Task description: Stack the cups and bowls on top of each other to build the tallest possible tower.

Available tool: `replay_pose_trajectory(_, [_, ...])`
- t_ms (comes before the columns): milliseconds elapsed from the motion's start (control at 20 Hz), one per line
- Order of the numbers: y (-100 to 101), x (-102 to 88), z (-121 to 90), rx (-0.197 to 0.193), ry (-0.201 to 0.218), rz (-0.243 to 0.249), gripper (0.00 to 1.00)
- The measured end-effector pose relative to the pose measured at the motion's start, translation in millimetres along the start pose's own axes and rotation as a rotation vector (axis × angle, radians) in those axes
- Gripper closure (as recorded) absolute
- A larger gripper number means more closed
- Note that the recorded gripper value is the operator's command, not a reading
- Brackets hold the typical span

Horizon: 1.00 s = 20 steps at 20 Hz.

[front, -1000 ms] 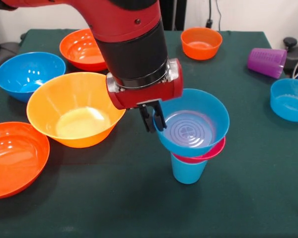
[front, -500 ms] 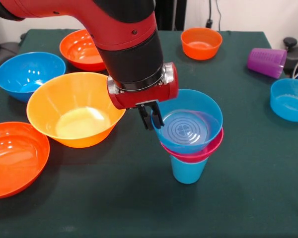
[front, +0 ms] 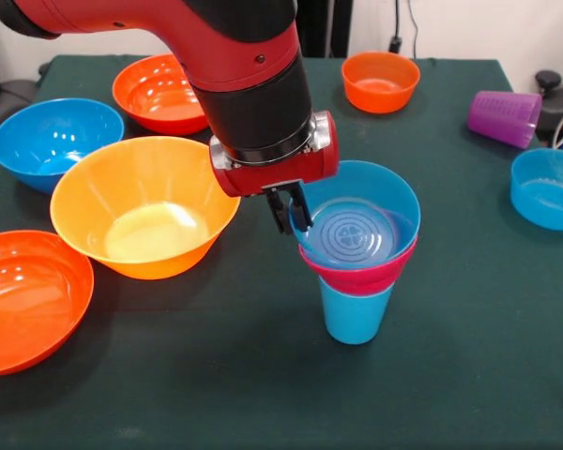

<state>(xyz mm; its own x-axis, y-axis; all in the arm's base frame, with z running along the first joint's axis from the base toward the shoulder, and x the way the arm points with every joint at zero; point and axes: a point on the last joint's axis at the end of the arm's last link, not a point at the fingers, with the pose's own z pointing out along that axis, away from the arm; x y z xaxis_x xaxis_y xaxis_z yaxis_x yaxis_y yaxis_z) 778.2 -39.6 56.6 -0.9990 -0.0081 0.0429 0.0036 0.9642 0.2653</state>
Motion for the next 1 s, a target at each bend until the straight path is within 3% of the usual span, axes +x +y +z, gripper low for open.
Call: replay_pose_trajectory(1000, [16.0, 4.3, 2.9, -0.007, -0.029, -0.019, 1.0])
